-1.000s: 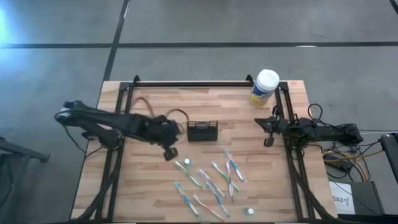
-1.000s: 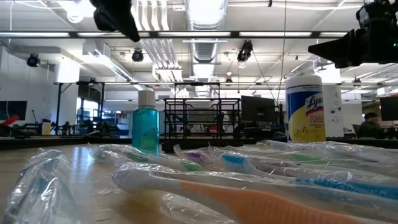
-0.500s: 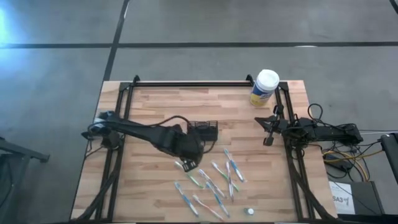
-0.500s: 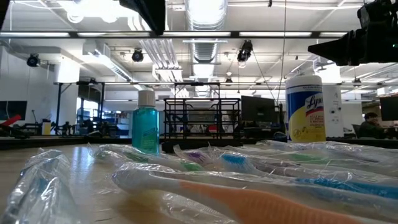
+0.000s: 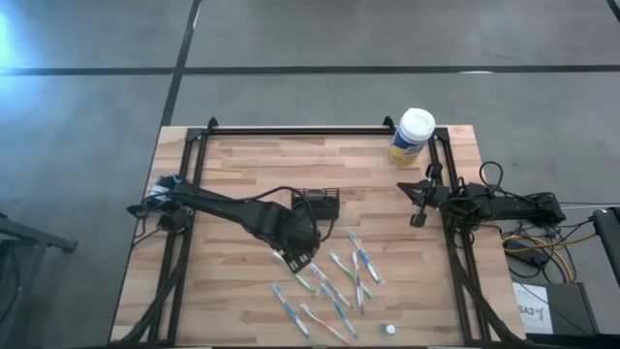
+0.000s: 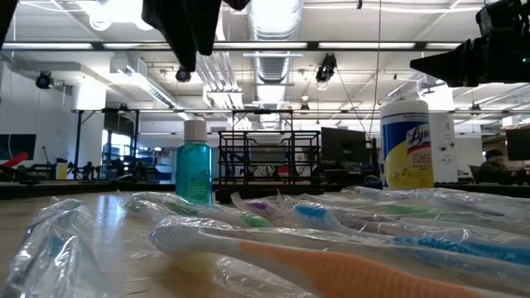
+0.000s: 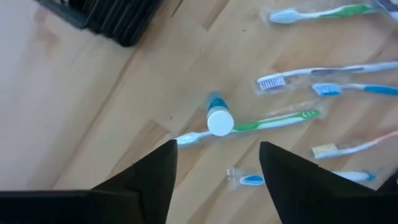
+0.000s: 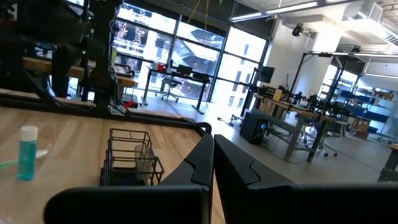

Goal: Pick & Place toothbrushing station
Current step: Put the top blue mouthwash into the black mesh organizer

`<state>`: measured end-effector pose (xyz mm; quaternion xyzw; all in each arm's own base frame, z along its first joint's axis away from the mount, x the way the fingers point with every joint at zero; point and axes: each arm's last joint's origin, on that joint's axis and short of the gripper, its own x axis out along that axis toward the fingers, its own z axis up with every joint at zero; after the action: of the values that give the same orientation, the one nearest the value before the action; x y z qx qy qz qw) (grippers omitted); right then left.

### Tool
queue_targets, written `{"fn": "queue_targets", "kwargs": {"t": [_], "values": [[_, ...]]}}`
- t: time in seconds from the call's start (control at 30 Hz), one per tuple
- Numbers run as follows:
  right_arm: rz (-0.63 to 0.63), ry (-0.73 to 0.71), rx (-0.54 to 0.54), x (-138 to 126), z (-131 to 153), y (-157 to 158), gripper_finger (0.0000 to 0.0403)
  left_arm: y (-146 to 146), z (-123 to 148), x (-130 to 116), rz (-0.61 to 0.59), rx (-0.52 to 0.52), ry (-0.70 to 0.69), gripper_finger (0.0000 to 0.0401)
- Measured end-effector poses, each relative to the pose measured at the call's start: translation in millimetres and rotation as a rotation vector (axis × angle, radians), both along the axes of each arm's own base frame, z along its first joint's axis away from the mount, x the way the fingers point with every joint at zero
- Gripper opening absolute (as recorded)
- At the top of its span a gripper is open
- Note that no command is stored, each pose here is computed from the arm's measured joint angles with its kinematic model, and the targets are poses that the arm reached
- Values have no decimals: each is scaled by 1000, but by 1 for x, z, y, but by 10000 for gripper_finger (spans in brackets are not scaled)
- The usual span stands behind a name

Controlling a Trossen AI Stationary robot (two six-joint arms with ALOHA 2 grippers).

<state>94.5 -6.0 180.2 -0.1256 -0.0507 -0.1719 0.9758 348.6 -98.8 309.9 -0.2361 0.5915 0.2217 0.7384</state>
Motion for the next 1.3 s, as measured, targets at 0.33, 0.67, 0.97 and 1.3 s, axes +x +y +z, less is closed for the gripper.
{"fn": "queue_targets", "kwargs": {"t": [0.33, 0.67, 0.97, 1.3], "values": [[0, 0, 1, 0, 0, 0, 8, -2, -23, 3, 4, -49, 24, 238], [1, -1, 1, 0, 0, 0, 8, -3, -45, 4, -27, -87, 34, 238], [1, -2, 1, 0, 0, 0, 8, 1, -53, 8, -36, -89, 6, 236], [1, -3, 1, 0, 0, 0, 8, 6, -58, 13, -68, -81, -16, 235]]}}
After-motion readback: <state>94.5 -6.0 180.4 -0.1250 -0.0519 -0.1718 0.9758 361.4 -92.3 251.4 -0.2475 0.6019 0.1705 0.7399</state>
